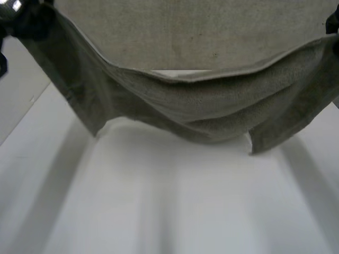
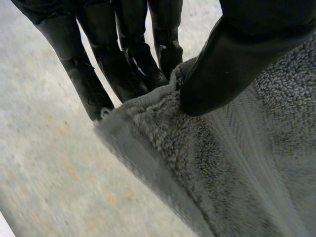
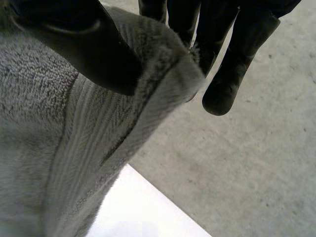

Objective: Fold the towel.

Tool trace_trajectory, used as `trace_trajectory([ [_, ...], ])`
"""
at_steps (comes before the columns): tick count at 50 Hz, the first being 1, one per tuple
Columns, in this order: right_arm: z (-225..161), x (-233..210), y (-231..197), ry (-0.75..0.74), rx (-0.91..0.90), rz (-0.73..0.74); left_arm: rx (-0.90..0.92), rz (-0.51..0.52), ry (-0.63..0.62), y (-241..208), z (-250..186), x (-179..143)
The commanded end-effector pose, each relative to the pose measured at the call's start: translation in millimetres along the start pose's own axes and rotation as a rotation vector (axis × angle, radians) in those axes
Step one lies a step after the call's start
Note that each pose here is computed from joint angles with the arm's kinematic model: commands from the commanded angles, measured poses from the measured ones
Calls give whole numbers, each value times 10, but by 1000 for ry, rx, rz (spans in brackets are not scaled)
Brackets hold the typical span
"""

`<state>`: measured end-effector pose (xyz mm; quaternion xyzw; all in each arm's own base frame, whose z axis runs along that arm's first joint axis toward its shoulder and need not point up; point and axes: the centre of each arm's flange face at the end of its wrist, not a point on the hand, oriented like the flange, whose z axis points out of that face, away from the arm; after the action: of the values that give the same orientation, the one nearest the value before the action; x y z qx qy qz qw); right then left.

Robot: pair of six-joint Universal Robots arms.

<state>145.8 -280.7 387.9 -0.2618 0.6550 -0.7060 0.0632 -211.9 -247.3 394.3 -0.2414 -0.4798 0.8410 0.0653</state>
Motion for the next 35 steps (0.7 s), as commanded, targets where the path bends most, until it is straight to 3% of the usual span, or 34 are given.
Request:
trace_trajectory([
  [1, 233, 55, 178, -51, -105, -10, -124, -33, 11, 272, 132, -72],
  [8, 661, -251, 606, -81, -264, -97, -441, -142, 78, 1200, 286, 102],
  [14, 975, -440, 799, -66, -289, -175, -504, -159, 79, 1576, 485, 137],
  [16, 1236, -515, 828, -31, -220, -206, -473, -147, 61, 1704, 694, 123],
  [22, 1549, -476, 570, 89, -4, -268, -337, -116, 10, 1638, 1095, 32],
  [24, 1660, -344, 264, 193, 170, -299, -185, -121, -36, 1373, 1352, -82],
  [29, 1643, -202, -205, 282, 376, -309, 38, -140, -105, 862, 1572, -302],
  [35, 1599, -194, -310, 262, 409, -290, 139, -124, -124, 543, 1601, -407],
])
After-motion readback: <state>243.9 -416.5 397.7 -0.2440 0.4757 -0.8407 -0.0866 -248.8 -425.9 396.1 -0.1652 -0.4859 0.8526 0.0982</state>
